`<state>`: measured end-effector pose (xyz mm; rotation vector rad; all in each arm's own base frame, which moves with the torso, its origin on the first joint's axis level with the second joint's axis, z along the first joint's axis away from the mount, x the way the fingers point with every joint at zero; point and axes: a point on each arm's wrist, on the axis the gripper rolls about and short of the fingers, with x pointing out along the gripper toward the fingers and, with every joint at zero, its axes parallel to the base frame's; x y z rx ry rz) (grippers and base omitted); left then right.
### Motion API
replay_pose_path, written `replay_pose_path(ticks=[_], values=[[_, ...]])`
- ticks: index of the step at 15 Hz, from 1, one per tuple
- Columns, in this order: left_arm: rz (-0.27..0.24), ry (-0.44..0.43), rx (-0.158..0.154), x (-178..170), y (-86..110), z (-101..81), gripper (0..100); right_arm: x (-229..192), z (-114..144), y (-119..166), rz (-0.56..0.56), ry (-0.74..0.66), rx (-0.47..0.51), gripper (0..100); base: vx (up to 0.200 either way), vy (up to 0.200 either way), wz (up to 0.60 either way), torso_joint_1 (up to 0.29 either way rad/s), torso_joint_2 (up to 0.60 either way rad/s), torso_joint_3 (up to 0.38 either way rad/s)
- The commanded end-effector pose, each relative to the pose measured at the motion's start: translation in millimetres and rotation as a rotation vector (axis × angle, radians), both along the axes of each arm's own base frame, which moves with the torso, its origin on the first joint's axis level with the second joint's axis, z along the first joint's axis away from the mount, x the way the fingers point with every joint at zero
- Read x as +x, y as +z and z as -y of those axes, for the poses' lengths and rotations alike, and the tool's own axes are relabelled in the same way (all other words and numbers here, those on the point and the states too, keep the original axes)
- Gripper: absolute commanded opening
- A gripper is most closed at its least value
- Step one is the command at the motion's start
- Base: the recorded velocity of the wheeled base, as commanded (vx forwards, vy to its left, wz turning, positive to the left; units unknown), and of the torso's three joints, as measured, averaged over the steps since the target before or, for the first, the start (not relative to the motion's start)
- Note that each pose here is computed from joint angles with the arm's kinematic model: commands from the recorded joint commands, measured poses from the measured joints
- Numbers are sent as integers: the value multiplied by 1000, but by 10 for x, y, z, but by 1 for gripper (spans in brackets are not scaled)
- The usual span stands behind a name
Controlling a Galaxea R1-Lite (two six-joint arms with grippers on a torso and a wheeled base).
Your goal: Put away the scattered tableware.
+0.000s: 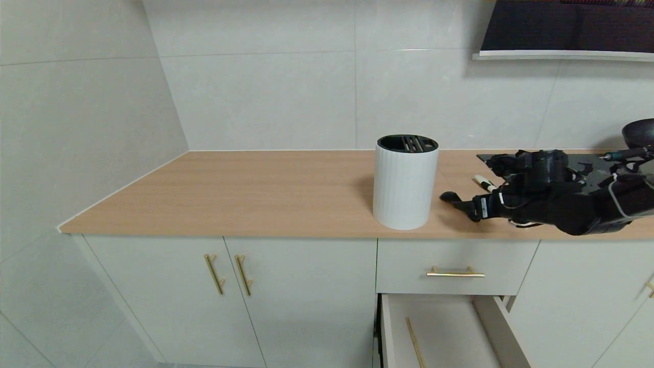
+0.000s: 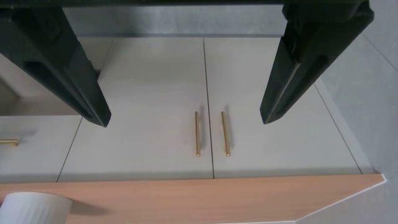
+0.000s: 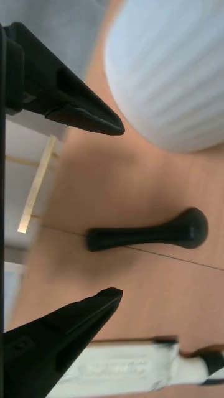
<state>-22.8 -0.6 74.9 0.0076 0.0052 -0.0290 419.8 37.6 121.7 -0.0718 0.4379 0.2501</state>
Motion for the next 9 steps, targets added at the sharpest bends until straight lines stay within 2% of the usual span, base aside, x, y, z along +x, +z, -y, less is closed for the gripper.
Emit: replay_pose_path(ticks=[1, 9], values=[[-1, 0, 0, 0, 0, 0, 100, 164, 26, -336, -47, -3, -10, 100, 0, 0, 0, 0, 0, 0], [-1, 0, 0, 0, 0, 0, 100, 306, 106, -453, -45, -23, -6, 100, 0, 0, 0, 0, 0, 0]])
